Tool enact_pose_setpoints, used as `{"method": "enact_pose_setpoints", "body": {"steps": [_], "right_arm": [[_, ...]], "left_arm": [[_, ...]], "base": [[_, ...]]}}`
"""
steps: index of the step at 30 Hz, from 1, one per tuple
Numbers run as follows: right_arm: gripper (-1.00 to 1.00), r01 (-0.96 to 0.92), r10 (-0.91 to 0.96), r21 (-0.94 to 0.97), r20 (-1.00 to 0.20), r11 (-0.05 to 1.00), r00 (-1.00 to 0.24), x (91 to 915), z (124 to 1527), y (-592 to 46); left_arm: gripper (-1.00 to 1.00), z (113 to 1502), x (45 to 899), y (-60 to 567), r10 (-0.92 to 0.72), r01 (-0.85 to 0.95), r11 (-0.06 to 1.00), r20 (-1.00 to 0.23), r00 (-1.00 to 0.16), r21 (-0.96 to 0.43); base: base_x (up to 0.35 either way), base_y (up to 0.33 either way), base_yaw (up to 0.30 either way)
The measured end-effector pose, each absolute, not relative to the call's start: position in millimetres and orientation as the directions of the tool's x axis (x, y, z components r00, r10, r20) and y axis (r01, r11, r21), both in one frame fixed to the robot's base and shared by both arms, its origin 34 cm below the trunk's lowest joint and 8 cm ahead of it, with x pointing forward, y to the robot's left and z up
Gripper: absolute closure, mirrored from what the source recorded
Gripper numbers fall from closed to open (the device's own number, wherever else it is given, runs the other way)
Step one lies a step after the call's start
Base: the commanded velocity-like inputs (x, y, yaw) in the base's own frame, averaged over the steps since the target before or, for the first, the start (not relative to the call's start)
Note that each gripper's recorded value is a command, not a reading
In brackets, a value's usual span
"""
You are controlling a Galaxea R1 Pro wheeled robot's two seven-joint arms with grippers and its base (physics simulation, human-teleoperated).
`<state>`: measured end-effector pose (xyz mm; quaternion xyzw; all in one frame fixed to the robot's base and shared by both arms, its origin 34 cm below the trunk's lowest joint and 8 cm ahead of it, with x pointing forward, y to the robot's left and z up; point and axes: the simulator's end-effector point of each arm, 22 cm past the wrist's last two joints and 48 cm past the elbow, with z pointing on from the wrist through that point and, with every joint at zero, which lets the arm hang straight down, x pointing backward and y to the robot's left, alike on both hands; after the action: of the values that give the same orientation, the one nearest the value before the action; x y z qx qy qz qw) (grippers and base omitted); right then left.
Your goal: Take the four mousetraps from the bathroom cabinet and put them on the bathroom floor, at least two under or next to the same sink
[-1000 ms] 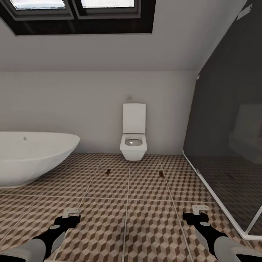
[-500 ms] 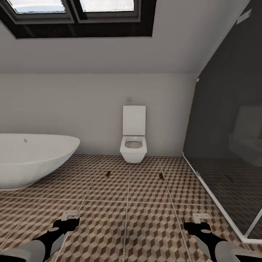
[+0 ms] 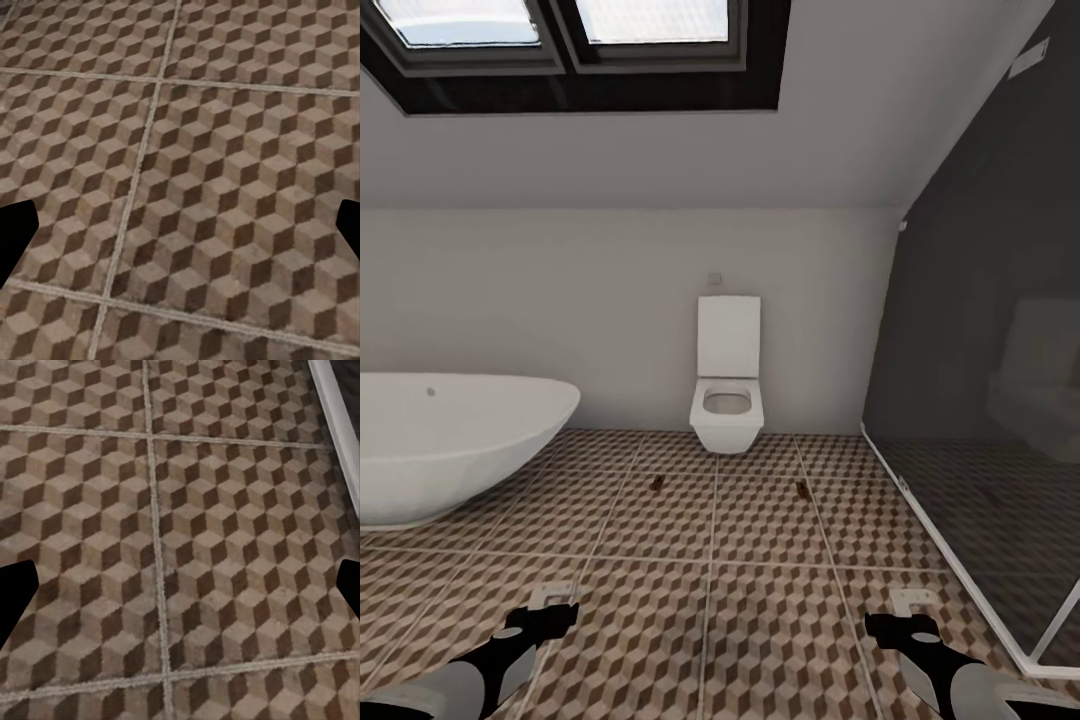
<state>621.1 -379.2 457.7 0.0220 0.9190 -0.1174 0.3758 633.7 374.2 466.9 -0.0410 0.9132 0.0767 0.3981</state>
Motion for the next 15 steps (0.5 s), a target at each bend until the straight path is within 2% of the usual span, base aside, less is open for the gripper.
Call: {"method": "enact_pose_setpoints", "body": {"steps": [15], "right_arm": [[-1.0, 0.129, -0.047, -0.2, -0.693, 0.971, -0.719, 625.6, 487.9, -379.7]], "left_arm": [[-1.0, 493.9, 634.3, 375.3, -0.015, -0.137, 0.985, -0.726, -0.687, 0.109]], "base": [[0.0, 0.0, 0.0]]}}
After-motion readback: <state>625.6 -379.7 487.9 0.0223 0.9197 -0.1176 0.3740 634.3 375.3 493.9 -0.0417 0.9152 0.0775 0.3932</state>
